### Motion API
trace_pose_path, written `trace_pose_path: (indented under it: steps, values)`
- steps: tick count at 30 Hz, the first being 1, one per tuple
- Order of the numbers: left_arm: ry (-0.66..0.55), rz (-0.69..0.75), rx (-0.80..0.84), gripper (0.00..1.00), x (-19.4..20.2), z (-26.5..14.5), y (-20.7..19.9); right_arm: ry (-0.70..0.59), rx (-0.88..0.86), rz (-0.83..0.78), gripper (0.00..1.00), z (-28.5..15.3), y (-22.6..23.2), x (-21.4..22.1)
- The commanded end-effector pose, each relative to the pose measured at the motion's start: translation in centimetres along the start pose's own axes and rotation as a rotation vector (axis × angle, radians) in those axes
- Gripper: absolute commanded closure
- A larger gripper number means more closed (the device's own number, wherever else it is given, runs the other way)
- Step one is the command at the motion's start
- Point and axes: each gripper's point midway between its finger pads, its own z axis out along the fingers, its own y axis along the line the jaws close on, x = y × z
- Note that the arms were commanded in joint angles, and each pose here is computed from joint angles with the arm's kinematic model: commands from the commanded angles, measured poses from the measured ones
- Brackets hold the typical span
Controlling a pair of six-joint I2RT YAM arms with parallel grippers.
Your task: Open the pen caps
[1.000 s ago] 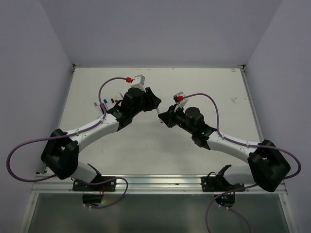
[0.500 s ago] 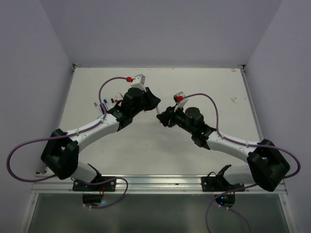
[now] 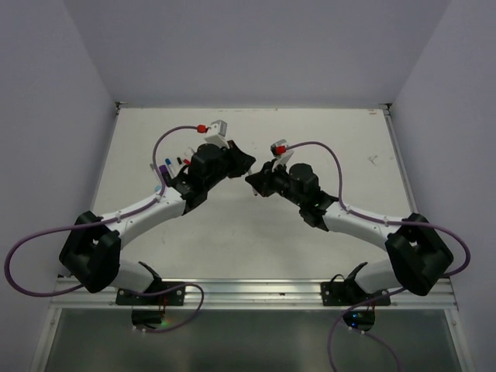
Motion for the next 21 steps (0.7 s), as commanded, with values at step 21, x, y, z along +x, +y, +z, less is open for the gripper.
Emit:
trace_pose_path:
  steps: [21]
  values:
    - [-0.833,-0.156,0.143,1.00,-22.5,-8.7,-7.4,0.263,-0.043,-0.062,1.00,-7.6,-0.5,8.9]
